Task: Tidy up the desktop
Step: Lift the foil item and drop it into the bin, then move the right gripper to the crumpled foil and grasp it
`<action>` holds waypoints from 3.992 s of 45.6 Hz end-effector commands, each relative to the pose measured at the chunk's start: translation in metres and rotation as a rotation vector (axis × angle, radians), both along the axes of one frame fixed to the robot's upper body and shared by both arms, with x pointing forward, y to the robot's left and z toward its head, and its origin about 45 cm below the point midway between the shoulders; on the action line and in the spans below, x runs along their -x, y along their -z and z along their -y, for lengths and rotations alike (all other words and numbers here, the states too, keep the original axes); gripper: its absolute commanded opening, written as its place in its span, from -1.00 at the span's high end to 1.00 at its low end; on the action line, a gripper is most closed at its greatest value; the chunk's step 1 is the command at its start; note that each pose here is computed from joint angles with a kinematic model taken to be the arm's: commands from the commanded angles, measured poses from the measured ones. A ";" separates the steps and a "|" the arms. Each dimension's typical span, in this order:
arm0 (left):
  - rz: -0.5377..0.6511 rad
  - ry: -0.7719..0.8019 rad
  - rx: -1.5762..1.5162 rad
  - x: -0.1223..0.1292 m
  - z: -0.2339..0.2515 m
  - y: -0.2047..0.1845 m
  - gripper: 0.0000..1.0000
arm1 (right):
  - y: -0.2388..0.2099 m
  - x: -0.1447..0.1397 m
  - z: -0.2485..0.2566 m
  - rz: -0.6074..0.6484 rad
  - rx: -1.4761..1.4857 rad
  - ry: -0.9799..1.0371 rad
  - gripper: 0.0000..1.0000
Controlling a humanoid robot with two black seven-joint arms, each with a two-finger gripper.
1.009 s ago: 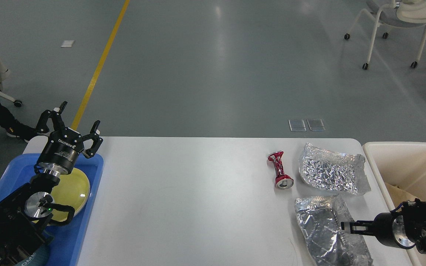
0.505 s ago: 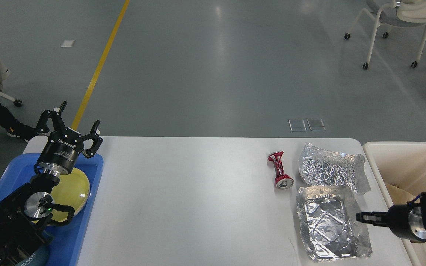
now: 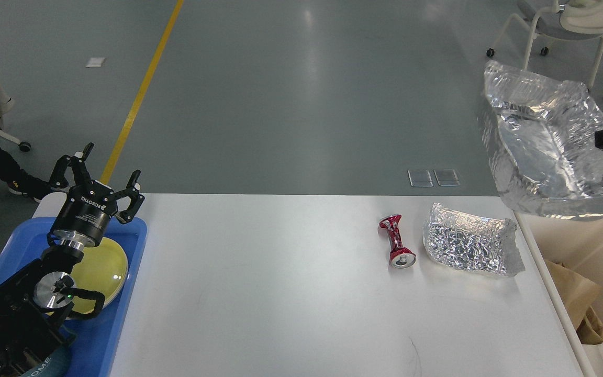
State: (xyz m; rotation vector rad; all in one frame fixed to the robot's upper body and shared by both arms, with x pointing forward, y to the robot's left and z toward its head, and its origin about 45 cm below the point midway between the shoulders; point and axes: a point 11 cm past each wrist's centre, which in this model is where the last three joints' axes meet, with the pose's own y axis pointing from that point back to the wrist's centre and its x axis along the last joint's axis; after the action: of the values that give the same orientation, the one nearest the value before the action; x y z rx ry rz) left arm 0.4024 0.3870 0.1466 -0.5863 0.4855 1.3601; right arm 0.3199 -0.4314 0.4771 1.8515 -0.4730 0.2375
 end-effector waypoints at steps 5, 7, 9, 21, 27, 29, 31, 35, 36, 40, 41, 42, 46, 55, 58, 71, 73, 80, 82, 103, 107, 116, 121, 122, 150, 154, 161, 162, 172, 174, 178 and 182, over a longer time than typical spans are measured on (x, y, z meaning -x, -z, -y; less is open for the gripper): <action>-0.001 0.001 -0.001 0.000 0.000 0.000 -1.00 | 0.063 -0.004 0.107 0.031 0.261 0.165 1.00; -0.001 0.003 0.001 0.000 0.002 0.001 -1.00 | 0.085 -0.002 0.132 0.034 0.344 0.184 1.00; -0.001 0.003 0.001 0.000 0.002 0.001 -1.00 | 0.104 0.004 0.159 0.046 0.433 0.199 1.00; -0.001 0.001 -0.001 0.000 0.000 0.000 -1.00 | 0.237 0.055 0.236 -0.010 0.698 0.188 1.00; 0.000 0.002 0.002 0.000 0.001 0.001 -1.00 | 0.295 0.072 0.240 -0.006 0.753 0.149 1.00; 0.000 0.002 0.002 0.000 0.001 0.001 -1.00 | 0.311 0.078 0.239 0.001 0.764 0.137 1.00; 0.000 0.002 0.002 0.000 0.001 0.001 -1.00 | 0.320 0.078 0.236 0.038 0.768 0.131 1.00; 0.000 0.002 0.002 0.000 0.001 0.001 -1.00 | 0.336 0.080 0.230 0.075 0.767 0.126 1.00; 0.000 0.002 0.002 0.000 0.001 0.001 -1.00 | 0.337 0.080 0.228 0.075 0.765 0.124 1.00; 0.001 0.000 -0.001 0.000 0.000 0.000 -1.00 | 0.339 0.079 0.227 0.076 0.760 0.124 0.91; 0.000 0.002 0.002 0.000 0.001 0.001 -1.00 | 0.339 0.079 0.226 0.081 0.759 0.124 0.56; 0.000 0.002 0.002 0.000 0.001 0.001 -1.00 | 0.339 0.079 0.226 0.080 0.757 0.125 -0.06; 0.000 0.002 0.002 0.000 0.001 0.001 -1.00 | 0.342 0.076 0.222 0.090 0.741 0.129 -1.00; -0.001 0.003 0.001 0.000 0.002 0.001 -1.00 | 0.336 0.059 0.212 0.118 0.670 0.176 -1.00; 0.000 0.002 0.002 0.000 0.001 0.001 -1.00 | 0.328 0.050 0.204 0.118 0.609 0.223 -1.00; 0.000 0.002 0.002 0.000 0.001 0.001 -1.00 | 0.154 -0.046 0.110 0.270 0.234 0.257 -1.00; 0.000 0.002 0.002 0.000 0.001 0.001 -1.00 | 0.119 -0.056 0.088 0.246 0.174 0.227 -1.00; -0.001 0.003 0.001 0.000 0.002 0.001 -1.00 | 0.018 -0.063 0.001 0.143 0.043 0.063 -1.00; -0.001 0.003 0.001 0.000 0.002 0.001 -1.00 | 0.002 -0.056 -0.022 0.082 0.028 0.013 -1.00; 0.000 0.002 0.002 0.000 0.001 0.001 -1.00 | 0.092 -0.071 -0.016 0.032 0.176 -0.045 -1.00; 0.000 0.001 -0.002 0.000 0.000 0.000 -1.00 | 0.149 -0.087 0.006 0.069 0.281 -0.055 -1.00; -0.001 0.003 0.001 0.000 0.002 0.001 -1.00 | 0.268 -0.087 0.024 0.121 0.277 0.026 -1.00; -0.001 0.003 0.001 0.000 0.002 0.001 -1.00 | 0.331 -0.083 0.018 0.147 0.350 0.013 -1.00; -0.002 0.004 0.001 0.000 0.002 0.001 -1.00 | 0.336 -0.082 0.022 0.150 0.370 0.021 -1.00; -0.001 0.003 0.001 0.000 0.002 0.001 -1.00 | 0.420 -0.045 0.017 0.256 0.484 0.099 -0.55; -0.001 0.003 0.001 0.000 0.002 0.001 -1.00 | 0.421 -0.045 0.015 0.257 0.472 0.112 0.09; 0.000 0.002 0.002 0.000 0.001 0.001 -1.00 | 0.423 -0.042 0.016 0.248 0.473 0.119 1.00; -0.001 0.003 0.001 0.000 0.002 0.001 -1.00 | 0.424 -0.042 0.016 0.245 0.475 0.120 1.00; -0.001 0.003 0.001 0.000 0.002 0.001 -1.00 | 0.426 -0.038 0.016 0.223 0.457 0.147 1.00; -0.001 0.003 0.001 0.000 0.002 0.001 -1.00 | 0.427 -0.038 0.015 0.224 0.443 0.162 1.00; -0.001 0.003 0.001 0.000 0.002 0.001 -1.00 | 0.426 -0.038 0.014 0.217 0.426 0.176 1.00; 0.000 0.002 0.002 0.000 0.001 0.001 -1.00 | 0.423 -0.035 0.020 0.198 0.422 0.188 1.00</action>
State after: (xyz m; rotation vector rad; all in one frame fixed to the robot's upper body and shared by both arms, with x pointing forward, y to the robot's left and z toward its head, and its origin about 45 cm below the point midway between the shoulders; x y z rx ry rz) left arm 0.4024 0.3855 0.1460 -0.5862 0.4869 1.3579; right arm 0.3568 -0.4466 0.0503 1.3628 -0.6702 0.3908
